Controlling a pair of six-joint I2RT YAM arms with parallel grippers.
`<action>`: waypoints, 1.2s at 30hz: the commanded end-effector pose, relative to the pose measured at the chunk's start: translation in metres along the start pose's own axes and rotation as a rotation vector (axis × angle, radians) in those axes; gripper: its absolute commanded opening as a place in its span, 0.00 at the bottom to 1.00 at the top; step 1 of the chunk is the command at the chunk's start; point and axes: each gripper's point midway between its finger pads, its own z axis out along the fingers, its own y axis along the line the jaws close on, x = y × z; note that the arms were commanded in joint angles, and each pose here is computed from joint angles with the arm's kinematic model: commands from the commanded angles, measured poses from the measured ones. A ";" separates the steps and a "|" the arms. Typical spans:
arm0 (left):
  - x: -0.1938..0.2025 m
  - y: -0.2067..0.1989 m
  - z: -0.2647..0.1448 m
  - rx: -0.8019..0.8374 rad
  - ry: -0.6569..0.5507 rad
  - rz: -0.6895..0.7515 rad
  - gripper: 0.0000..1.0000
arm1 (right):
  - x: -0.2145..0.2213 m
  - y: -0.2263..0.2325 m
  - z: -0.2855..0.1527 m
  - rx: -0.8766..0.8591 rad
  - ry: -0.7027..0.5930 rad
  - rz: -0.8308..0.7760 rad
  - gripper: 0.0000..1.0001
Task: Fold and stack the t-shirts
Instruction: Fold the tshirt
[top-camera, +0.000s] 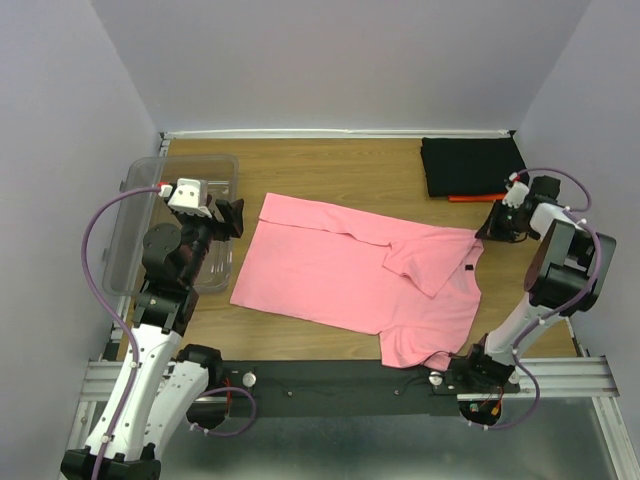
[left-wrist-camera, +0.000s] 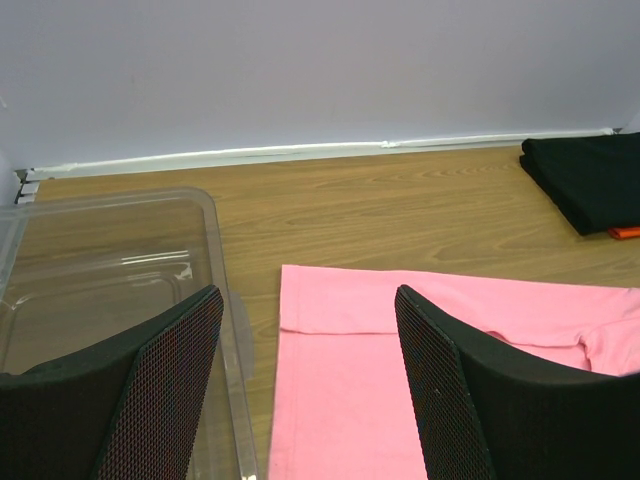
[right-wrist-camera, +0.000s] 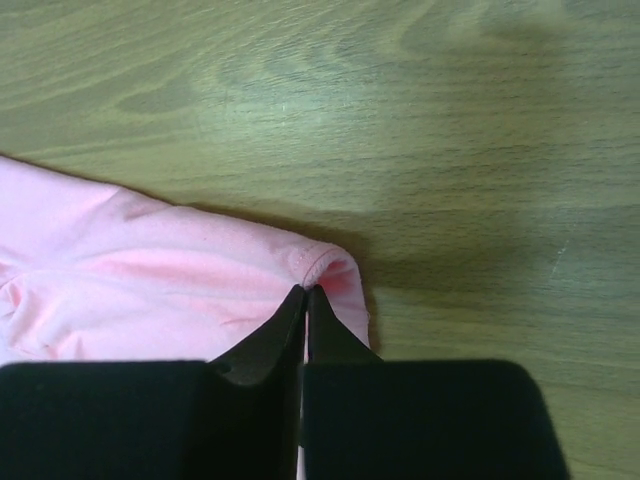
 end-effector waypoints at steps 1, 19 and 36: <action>0.004 0.000 0.001 0.006 0.003 0.009 0.78 | -0.014 -0.007 -0.022 0.061 -0.067 -0.074 0.19; 0.002 0.000 0.001 0.008 0.000 0.009 0.78 | -0.010 -0.006 0.008 -0.064 0.001 -0.090 0.59; 0.000 0.000 -0.001 0.006 -0.009 0.008 0.78 | 0.002 0.000 0.013 -0.120 0.045 -0.080 0.20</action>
